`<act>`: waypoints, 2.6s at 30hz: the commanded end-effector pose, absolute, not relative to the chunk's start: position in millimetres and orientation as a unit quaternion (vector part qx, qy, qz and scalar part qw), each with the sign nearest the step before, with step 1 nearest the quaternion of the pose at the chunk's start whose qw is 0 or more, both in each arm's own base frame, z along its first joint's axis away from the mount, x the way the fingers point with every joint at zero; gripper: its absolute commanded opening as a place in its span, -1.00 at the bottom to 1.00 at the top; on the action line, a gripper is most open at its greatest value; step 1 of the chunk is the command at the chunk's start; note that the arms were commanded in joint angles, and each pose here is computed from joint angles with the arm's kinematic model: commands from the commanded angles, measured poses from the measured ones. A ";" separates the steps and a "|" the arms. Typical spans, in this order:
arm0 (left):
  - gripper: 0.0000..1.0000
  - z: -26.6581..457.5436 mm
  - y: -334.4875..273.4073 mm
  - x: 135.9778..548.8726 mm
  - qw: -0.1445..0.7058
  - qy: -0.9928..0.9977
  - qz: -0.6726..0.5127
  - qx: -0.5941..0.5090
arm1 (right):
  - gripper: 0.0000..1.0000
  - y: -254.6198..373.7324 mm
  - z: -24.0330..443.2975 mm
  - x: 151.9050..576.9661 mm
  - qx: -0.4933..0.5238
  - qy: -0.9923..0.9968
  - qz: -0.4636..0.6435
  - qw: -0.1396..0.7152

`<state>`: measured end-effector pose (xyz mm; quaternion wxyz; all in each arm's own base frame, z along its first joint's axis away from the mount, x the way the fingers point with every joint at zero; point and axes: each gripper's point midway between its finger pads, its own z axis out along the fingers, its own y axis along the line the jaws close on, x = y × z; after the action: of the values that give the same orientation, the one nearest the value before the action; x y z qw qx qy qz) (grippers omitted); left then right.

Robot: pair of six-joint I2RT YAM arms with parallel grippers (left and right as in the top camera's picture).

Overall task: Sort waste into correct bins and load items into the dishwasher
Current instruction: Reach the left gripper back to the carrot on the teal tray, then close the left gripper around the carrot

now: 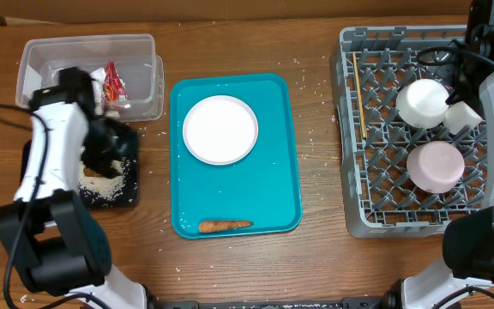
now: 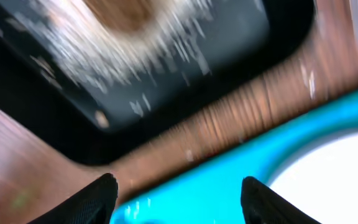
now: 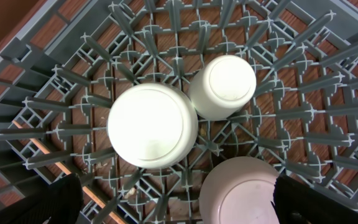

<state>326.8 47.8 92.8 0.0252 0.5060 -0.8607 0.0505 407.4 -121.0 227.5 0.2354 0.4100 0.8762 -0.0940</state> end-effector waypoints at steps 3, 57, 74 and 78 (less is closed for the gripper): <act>0.35 111.7 -45.4 313.3 0.048 -0.941 0.077 0.325 | 1.00 -122.9 237.8 406.8 0.414 0.870 -0.093 0.250; -0.92 22.6 -140.5 185.8 0.136 -0.990 -0.039 -0.024 | 1.00 -122.9 237.8 406.8 0.414 0.870 -0.093 0.250; -0.92 23.5 -135.1 280.1 -0.052 -0.997 -0.060 -0.001 | 1.00 -122.9 237.8 406.8 0.414 0.870 -0.093 0.250; -0.92 78.9 -139.9 294.5 -0.045 -0.997 -0.056 0.007 | 1.00 -122.9 237.8 406.8 0.414 0.870 -0.093 0.250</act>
<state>264.3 -128.2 38.0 -0.0028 0.0053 -0.9975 -0.0710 407.4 -121.0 227.5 0.2352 0.4101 0.8762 -0.0940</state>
